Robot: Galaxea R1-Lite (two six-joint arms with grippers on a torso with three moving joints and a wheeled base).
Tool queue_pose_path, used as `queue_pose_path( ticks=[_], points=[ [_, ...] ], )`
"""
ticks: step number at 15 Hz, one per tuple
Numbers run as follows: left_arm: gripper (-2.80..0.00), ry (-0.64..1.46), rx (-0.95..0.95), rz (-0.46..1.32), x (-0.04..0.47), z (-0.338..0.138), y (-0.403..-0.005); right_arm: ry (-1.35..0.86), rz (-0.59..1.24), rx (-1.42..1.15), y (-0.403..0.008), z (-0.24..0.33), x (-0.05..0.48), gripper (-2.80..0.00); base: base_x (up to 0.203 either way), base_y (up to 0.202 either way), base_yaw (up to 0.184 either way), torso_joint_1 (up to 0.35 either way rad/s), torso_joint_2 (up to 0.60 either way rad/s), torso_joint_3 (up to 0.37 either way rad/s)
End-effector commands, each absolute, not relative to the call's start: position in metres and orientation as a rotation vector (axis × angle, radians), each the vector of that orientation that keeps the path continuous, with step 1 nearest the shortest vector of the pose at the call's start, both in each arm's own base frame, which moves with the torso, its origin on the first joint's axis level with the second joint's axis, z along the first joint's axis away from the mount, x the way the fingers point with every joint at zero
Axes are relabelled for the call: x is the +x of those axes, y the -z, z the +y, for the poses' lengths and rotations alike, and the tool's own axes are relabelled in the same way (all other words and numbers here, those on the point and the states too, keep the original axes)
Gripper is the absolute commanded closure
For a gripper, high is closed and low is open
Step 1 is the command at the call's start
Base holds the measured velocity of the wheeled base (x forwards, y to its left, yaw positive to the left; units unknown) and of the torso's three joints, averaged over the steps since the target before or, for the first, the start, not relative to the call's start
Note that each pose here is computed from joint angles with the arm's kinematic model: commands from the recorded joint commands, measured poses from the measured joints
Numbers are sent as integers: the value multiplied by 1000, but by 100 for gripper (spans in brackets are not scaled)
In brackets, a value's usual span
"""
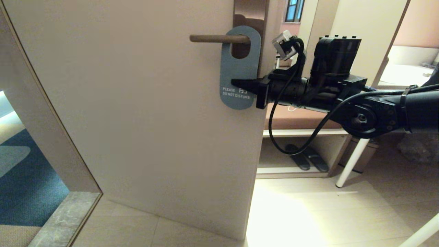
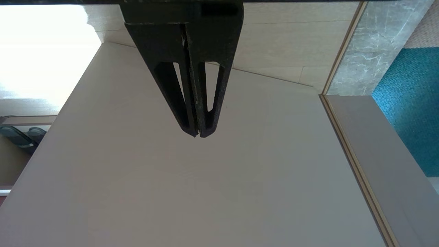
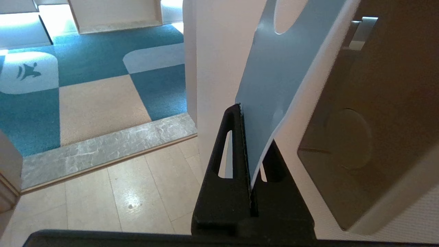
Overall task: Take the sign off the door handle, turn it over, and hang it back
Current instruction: Take down the sign
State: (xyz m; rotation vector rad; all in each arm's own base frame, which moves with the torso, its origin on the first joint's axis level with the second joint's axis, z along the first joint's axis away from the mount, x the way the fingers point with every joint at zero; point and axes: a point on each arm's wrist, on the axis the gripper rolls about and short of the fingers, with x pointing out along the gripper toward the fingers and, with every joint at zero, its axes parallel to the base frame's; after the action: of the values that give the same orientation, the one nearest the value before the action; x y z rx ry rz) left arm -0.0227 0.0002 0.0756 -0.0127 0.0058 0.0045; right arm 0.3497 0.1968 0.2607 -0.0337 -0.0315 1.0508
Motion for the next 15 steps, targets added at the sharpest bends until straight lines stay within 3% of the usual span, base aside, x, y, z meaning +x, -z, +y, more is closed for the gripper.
queue_pose_path(
  ticks=[1,15],
  points=[
    [0,-5,-14,6,-23,0,-76,-1056,-46,-50,-261,198,349,0,0,0,0,0,0,0],
    [0,-5,-14,6,-23,0,-76,-806,-54,-86,-262,233,330,0,0,0,0,0,0,0]
  ],
)
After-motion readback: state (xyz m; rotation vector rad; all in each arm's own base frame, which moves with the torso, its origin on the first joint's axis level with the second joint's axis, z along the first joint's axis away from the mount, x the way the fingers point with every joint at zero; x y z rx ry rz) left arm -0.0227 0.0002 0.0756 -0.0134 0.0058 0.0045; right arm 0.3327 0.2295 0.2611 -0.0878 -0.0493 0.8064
